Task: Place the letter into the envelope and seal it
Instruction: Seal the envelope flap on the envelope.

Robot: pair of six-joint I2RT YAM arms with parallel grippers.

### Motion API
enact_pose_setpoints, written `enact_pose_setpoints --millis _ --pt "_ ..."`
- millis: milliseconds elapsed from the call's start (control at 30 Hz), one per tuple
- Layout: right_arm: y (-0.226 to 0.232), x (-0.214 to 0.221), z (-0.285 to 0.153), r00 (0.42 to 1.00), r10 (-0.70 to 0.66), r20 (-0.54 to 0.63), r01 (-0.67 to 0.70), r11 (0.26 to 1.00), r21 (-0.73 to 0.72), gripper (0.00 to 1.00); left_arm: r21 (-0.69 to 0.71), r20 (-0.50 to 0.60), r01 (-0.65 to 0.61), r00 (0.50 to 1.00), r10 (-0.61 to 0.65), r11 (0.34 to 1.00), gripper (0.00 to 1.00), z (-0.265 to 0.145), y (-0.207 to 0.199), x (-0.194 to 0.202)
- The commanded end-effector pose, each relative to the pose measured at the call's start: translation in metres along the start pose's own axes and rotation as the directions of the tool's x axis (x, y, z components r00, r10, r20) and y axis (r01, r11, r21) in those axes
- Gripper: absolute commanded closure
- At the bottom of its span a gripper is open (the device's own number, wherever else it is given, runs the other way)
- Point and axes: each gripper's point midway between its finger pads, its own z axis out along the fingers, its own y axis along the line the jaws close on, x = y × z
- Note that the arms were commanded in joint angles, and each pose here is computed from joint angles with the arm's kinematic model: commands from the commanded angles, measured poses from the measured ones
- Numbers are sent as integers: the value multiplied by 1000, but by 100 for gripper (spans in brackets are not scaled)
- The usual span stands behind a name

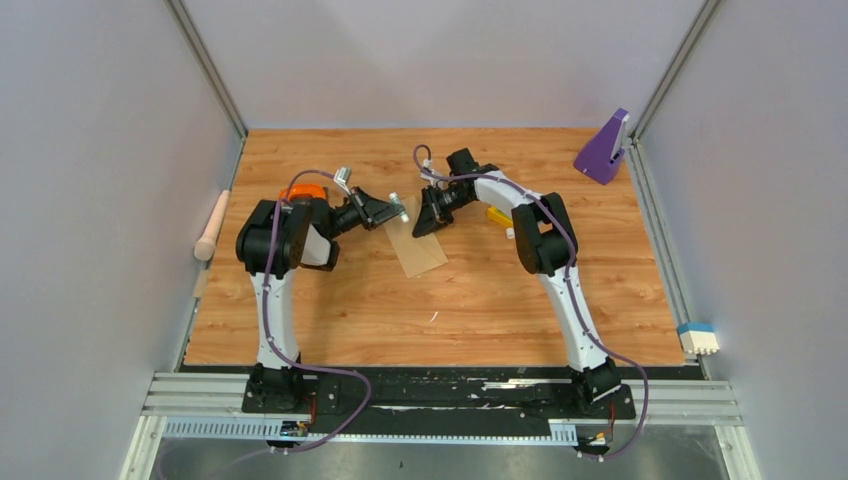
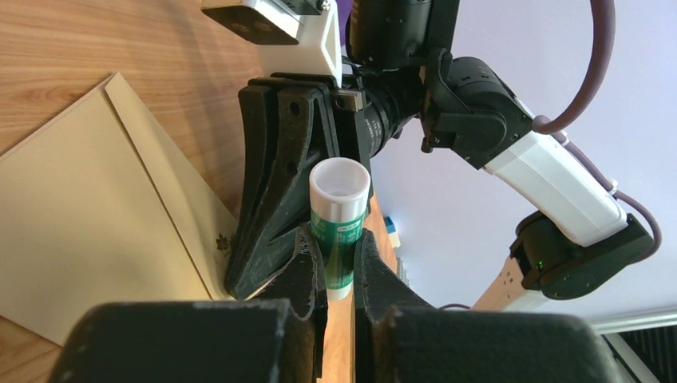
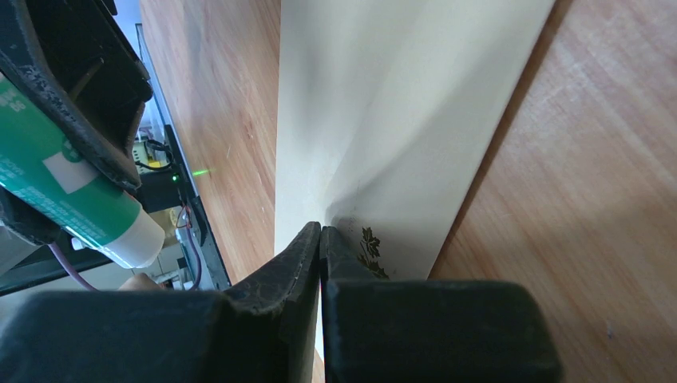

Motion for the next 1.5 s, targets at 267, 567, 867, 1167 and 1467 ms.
enact_pose_setpoints --millis 267,567,867,1167,1467 --pt "5 -14 5 998 -54 34 55 997 -46 100 68 -9 -59 998 59 996 100 5 -20 -4" --pt "-22 -21 6 995 -84 57 76 988 135 100 75 -7 -64 998 64 995 100 6 -23 -6" --pt "-57 1 12 1000 -22 15 17 963 269 100 75 -9 -61 998 62 995 100 6 -22 -5" --pt "-35 -17 -3 995 -82 51 65 962 266 100 51 -22 9 1000 -8 999 100 5 -8 0" --pt "-8 -29 -13 987 -141 75 121 968 218 100 46 0 -15 1000 15 999 100 1 -10 -5"
